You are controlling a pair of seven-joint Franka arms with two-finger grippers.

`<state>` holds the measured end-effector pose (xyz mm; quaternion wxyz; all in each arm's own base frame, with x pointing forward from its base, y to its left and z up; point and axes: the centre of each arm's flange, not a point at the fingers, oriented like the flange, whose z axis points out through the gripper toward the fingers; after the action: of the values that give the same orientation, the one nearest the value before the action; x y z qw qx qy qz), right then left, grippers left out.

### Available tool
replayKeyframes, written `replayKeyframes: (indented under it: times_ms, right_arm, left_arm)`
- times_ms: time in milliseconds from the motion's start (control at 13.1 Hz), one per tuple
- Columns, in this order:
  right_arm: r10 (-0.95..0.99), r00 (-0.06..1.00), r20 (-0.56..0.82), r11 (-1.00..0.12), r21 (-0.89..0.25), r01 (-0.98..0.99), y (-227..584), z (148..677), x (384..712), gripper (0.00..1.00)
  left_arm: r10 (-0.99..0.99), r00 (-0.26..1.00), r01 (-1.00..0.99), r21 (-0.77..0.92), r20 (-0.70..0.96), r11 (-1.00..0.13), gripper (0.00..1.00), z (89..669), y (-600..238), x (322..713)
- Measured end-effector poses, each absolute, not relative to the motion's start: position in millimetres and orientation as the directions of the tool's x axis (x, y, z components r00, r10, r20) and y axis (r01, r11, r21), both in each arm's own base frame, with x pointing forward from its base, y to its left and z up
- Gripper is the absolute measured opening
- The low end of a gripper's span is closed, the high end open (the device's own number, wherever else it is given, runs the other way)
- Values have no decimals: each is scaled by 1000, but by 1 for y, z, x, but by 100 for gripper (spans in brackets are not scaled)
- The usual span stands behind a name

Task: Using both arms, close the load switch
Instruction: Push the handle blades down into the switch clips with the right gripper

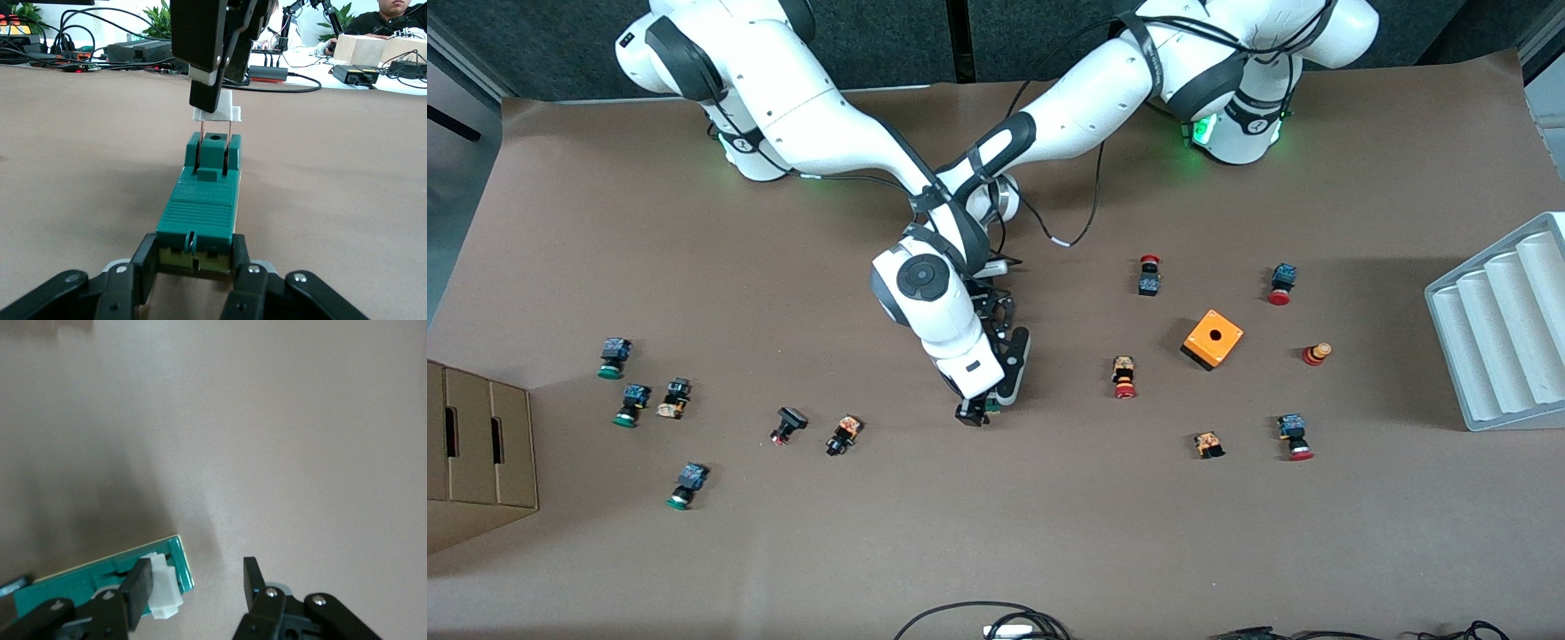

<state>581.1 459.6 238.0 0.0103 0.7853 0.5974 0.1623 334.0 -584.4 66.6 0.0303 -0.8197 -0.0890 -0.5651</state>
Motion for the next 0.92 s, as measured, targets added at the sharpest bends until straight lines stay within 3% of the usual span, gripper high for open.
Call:
replayKeyframes:
  times_ms: [917]
  right_arm:
    - [938,234,254,-292,222,930,457,231,584,63]
  left_arm:
    - [112,346,180,51,932,-982,48,67,-584,334]
